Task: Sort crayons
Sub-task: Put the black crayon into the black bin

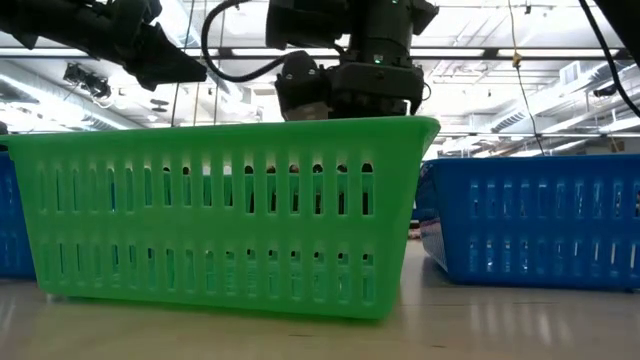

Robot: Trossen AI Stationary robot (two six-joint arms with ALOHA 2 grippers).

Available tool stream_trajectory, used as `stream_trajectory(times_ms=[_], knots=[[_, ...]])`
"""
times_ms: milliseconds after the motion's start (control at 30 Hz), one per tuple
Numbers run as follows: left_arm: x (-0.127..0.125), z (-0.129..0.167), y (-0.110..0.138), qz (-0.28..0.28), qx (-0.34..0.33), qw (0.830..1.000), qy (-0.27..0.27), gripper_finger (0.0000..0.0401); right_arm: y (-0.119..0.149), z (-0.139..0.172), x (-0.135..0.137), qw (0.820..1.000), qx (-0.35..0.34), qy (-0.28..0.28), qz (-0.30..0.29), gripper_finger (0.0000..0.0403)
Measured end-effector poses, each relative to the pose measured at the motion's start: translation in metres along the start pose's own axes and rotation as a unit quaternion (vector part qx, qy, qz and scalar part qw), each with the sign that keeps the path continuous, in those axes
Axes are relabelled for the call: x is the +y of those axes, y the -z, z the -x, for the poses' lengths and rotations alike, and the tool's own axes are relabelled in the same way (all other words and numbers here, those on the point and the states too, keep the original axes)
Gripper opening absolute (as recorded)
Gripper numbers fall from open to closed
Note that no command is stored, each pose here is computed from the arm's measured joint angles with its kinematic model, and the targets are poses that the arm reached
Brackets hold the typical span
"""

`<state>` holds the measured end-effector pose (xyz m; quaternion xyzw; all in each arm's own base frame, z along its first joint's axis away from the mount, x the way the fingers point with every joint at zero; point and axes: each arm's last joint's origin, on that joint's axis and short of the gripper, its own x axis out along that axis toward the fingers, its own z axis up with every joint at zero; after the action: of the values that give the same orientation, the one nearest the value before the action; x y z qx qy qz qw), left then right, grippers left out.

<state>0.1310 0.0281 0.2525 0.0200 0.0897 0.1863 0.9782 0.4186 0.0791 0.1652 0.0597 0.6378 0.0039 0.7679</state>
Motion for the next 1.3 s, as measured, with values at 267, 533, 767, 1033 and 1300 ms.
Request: stream_trajectory(times_ms=[267,533,767,1033,1300], knots=[[0.000,0.000,-0.001,0.000,-0.003,1.000,0.000,0.0141,-0.001,0.000,-0.001,1.000,-0.001,-0.001,-0.002,0.0067],[0.000,0.000,-0.001,0.000,-0.003,1.000,0.000,0.0141,-0.007,0.013,-0.003,1.000,-0.002,-0.004,-0.015,0.0119],[0.000,0.000,-0.001,-0.004,-0.002,1.000,0.000,0.0141,-0.016,0.031,-0.004,1.000,-0.009,0.002,-0.011,0.0123],[0.000,0.000,0.000,-0.005,0.000,1.000,-0.001,0.0141,-0.022,0.055,-0.004,0.999,-0.011,0.039,-0.004,0.0123],[0.000,0.000,0.000,-0.004,0.000,1.000,0.000,0.0141,-0.010,0.109,-0.008,0.993,-0.067,0.095,-0.013,0.0123]])
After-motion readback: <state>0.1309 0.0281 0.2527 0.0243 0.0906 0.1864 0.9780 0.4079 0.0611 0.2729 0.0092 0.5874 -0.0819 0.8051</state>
